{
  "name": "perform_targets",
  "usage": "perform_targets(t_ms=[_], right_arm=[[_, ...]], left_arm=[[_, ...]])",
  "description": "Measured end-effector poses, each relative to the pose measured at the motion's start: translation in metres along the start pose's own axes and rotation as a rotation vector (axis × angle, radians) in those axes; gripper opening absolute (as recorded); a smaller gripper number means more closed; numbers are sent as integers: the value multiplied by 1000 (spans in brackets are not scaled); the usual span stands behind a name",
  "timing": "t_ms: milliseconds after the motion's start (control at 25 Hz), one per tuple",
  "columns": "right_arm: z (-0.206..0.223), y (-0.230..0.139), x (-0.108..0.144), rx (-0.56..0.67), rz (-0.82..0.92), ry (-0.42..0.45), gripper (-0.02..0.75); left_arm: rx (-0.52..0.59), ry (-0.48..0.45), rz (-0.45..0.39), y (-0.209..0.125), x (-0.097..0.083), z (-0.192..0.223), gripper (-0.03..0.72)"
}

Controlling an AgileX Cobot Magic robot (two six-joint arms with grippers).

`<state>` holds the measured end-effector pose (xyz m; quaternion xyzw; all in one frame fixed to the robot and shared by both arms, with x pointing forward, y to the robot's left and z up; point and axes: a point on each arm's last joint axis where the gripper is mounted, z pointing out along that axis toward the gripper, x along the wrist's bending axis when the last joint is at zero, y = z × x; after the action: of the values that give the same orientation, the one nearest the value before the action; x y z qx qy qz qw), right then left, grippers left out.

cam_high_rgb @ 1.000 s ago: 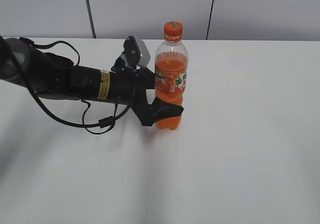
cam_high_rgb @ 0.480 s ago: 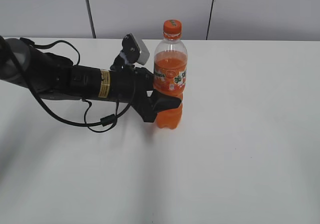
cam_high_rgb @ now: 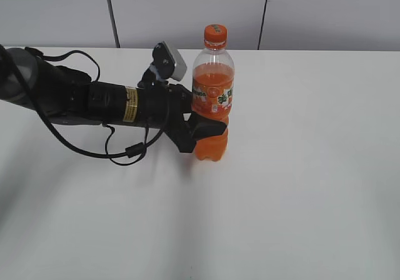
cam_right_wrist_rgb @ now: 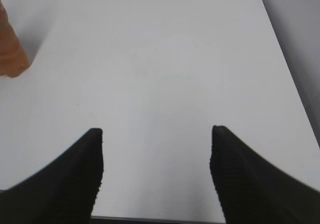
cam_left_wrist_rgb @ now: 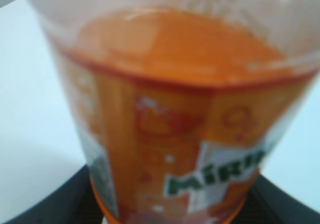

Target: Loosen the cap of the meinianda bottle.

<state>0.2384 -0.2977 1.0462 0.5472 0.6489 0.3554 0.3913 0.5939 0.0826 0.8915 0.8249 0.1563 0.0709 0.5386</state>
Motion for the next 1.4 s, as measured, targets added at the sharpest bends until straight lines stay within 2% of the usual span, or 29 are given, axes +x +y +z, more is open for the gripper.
perform_targets(t_ms=[240, 640, 1000, 1400], right_arm=[[-5, 32, -4, 23, 1, 3, 503], [11, 113, -16, 202, 4, 29, 503], [79, 167, -22, 465, 21, 84, 503], [160, 191, -25, 629, 34, 113, 480]], left_arm=[[0, 0, -1, 0, 0, 0, 409], [0, 0, -1, 0, 0, 0, 409], [-1, 0, -1, 0, 0, 0, 409], [-5, -4, -1, 0, 0, 0, 409]])
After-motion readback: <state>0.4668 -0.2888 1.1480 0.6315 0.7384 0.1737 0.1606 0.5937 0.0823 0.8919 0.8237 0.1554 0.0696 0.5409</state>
